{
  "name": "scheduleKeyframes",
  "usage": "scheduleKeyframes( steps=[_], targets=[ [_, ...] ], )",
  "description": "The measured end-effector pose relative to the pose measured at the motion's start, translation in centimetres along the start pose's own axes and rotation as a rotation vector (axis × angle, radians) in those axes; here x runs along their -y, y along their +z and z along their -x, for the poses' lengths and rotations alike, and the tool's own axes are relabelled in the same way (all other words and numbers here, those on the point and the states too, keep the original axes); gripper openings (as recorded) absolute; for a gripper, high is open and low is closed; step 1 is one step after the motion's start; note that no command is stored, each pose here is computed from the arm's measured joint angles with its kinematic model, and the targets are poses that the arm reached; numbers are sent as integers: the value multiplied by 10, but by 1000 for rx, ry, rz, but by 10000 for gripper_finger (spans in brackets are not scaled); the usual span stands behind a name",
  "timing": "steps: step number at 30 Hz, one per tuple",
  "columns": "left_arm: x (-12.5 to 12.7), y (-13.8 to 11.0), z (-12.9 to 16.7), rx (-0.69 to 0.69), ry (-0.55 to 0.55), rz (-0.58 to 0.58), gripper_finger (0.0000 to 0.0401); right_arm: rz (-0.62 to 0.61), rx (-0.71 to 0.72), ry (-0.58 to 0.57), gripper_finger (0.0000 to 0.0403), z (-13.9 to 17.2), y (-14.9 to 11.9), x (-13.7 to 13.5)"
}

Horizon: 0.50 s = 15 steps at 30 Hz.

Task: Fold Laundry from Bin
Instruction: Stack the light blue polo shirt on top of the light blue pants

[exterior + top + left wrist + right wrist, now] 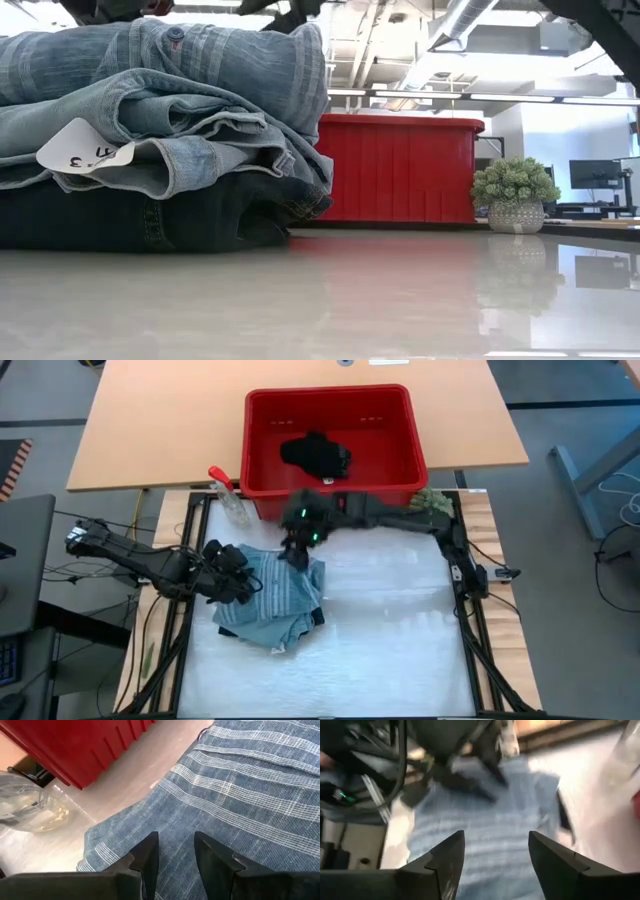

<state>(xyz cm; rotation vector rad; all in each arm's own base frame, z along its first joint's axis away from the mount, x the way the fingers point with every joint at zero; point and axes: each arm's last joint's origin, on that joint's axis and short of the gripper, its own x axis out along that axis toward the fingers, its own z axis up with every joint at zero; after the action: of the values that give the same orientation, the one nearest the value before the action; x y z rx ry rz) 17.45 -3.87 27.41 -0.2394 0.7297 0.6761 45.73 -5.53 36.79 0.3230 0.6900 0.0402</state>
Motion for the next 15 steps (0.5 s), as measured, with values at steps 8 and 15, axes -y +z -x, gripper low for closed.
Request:
scheduleKeyframes(
  steps=[8, 15],
  targets=[
    [0, 1, -1, -11, -13, 11, 114, -106, -92, -367, 191, -9, -27, -32],
    [1, 1, -1, -13, -20, 15, 114, -153, -183, -370, 142, -18, -35, -19]
  ],
)
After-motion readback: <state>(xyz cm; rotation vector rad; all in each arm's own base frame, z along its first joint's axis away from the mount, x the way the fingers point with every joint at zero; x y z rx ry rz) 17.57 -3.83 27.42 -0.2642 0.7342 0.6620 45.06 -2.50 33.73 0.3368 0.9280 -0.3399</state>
